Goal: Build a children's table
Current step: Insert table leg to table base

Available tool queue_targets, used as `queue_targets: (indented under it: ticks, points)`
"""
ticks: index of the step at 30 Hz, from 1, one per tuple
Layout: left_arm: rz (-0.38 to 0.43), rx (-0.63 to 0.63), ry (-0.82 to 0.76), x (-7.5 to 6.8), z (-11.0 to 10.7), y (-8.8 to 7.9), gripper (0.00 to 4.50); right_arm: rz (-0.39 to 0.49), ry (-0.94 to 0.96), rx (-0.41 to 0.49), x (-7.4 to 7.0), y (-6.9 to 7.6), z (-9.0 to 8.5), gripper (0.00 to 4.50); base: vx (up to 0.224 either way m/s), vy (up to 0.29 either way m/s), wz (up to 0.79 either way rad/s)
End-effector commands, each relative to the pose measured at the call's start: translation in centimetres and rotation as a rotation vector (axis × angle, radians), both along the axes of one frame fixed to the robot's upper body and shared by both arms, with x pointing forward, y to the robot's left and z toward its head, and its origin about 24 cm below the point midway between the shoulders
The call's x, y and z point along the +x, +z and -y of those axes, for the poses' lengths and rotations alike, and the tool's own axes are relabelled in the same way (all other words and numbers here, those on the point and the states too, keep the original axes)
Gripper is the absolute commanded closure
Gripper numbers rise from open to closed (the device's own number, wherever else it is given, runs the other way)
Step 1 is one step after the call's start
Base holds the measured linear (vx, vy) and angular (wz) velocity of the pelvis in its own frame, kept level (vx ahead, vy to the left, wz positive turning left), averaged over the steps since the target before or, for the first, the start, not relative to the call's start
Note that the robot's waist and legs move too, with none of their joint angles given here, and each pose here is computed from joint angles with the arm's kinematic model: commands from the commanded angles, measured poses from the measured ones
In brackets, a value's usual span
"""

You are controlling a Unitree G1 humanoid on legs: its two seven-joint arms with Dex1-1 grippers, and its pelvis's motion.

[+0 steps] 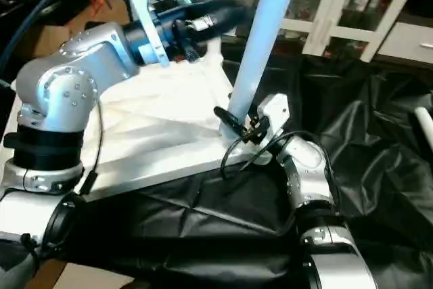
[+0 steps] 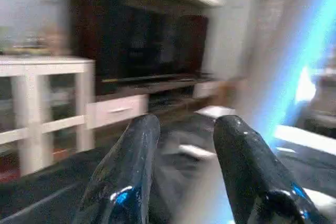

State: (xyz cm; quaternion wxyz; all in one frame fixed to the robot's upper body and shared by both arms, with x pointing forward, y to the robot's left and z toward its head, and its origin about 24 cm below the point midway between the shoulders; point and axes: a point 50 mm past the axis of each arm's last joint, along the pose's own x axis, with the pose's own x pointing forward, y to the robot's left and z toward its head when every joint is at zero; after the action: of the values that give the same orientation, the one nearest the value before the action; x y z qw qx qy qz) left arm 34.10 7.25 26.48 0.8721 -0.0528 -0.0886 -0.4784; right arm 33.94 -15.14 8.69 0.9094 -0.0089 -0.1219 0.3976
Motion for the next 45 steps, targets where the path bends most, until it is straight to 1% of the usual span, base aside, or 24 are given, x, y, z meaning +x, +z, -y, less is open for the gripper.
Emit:
queue_targets:
  ticks: [1, 2, 3, 4, 6, 8, 9, 10, 11, 12, 13, 15, 17, 18, 20, 24, 27, 30, 31, 35, 37, 39, 42, 45]
  points:
    - [0.028, 0.190, 0.177, 1.2, -2.6, -3.4, 2.50, -0.016, -0.092, 0.088, 1.1, 1.3, 1.4, 2.65, 0.000, 0.000, 0.00]
    - [0.028, 0.190, 0.177, 1.2, -2.6, -3.4, 2.50, -0.016, -0.092, 0.088, 1.1, 1.3, 1.4, 2.65, 0.000, 0.000, 0.00]
    - [0.044, 0.285, 0.195, 1.2, -3.2, -4.8, 2.32, -0.033, -0.121, 0.113, 1.3, 1.4, 1.9, 2.65, 0.000, 0.000, 0.00]
    - [0.026, 0.322, 0.169, 0.9, -3.5, -5.9, 2.21, -0.047, -0.142, 0.125, 1.4, 1.4, 2.4, 2.65, 0.000, 0.000, 0.00]
    - [-0.067, 0.430, 0.023, -0.9, -4.0, -10.0, 2.11, -0.097, -0.218, 0.163, 1.8, 1.2, 4.3, 2.65, 0.000, 0.000, 0.00]
    - [-0.178, 0.472, -0.148, -3.2, -4.0, -13.3, 2.01, -0.125, -0.256, 0.179, 1.9, 1.1, 5.6, 2.65, 0.000, 0.000, 0.00]
    - [-0.217, 0.481, -0.212, -4.1, -3.9, -14.5, 1.76, -0.129, -0.254, 0.176, 1.8, 1.1, 5.8, 2.65, 0.000, 0.000, 0.00]
    - [-0.254, 0.491, -0.241, -4.7, -3.8, -15.5, 1.69, -0.128, -0.247, 0.168, 1.7, 1.2, 5.9, 2.65, 0.000, 0.000, 0.00]
    - [-0.264, 0.495, -0.253, -4.9, -3.8, -15.8, 1.69, -0.127, -0.246, 0.166, 1.7, 1.2, 6.0, 2.65, 0.000, 0.000, 0.00]
    - [-0.276, 0.500, -0.268, -5.2, -3.7, -16.3, 1.55, -0.126, -0.244, 0.163, 1.6, 1.2, 6.0, 2.65, 0.000, 0.000, 0.00]
    - [-0.281, 0.508, -0.266, -5.3, -3.6, -16.8, 1.32, -0.126, -0.243, 0.161, 1.6, 1.2, 6.0, 2.65, 0.000, 0.000, 0.00]
    - [-0.250, 0.546, -0.215, -5.0, -3.4, -18.1, 1.25, -0.131, -0.229, 0.146, 1.4, 1.0, 5.9, 2.65, 0.000, 0.000, 0.00]
    - [-0.231, 0.565, -0.186, -4.8, -3.3, -18.4, 1.18, -0.134, -0.222, 0.140, 1.3, 0.9, 5.9, 2.65, 0.000, 0.000, 0.00]
    - [-0.199, 0.582, -0.132, -4.1, -3.3, -18.7, 1.18, -0.140, -0.208, 0.134, 1.2, 0.8, 5.7, 2.65, 0.000, 0.000, 0.00]
    - [-0.194, 0.584, -0.126, -4.0, -3.3, -18.7, 1.18, -0.143, -0.204, 0.135, 1.2, 0.7, 5.7, 2.65, 0.000, 0.000, 0.00]
    - [-0.210, 0.605, -0.148, -4.0, -3.2, -19.1, 1.13, -0.149, -0.182, 0.131, 1.0, 0.5, 5.2, 2.65, 0.000, 0.000, 0.00]
    - [-0.215, 0.642, -0.153, -4.0, -3.4, -19.9, 1.13, -0.154, -0.166, 0.130, 0.8, 0.2, 4.8, 2.65, 0.000, 0.000, 0.00]
    - [-0.226, 0.639, -0.161, -4.1, -3.5, -20.3, 1.13, -0.156, -0.161, 0.131, 0.8, 0.1, 4.7, 2.65, 0.000, 0.000, 0.00]
    - [-0.227, 0.642, -0.165, -4.1, -3.5, -20.4, 1.43, -0.157, -0.160, 0.131, 0.7, 0.1, 4.7, 2.65, 0.000, 0.000, 0.00]
    - [-0.247, 0.671, -0.184, -4.5, -3.7, -21.1, 1.56, -0.162, -0.154, 0.127, 0.6, -0.1, 4.6, 2.65, 0.000, 0.000, 0.00]
    - [-0.251, 0.671, -0.173, -4.5, -3.8, -21.2, 1.95, -0.163, -0.153, 0.126, 0.6, -0.1, 4.6, 2.65, 0.000, 0.000, 0.00]
    - [-0.257, 0.668, -0.166, -4.4, -3.9, -21.3, 1.93, -0.164, -0.151, 0.124, 0.6, -0.1, 4.5, 2.65, 0.000, 0.000, 0.00]
    - [-0.260, 0.669, -0.168, -4.3, -3.9, -21.3, 2.37, -0.164, -0.147, 0.122, 0.6, 0.0, 4.4, 2.65, 0.000, 0.000, 0.00]
    - [-0.265, 0.682, -0.170, -4.3, -3.9, -21.5, 2.43, -0.163, -0.134, 0.119, 0.6, 0.0, 4.2, 2.65, 0.000, 0.000, 0.00]
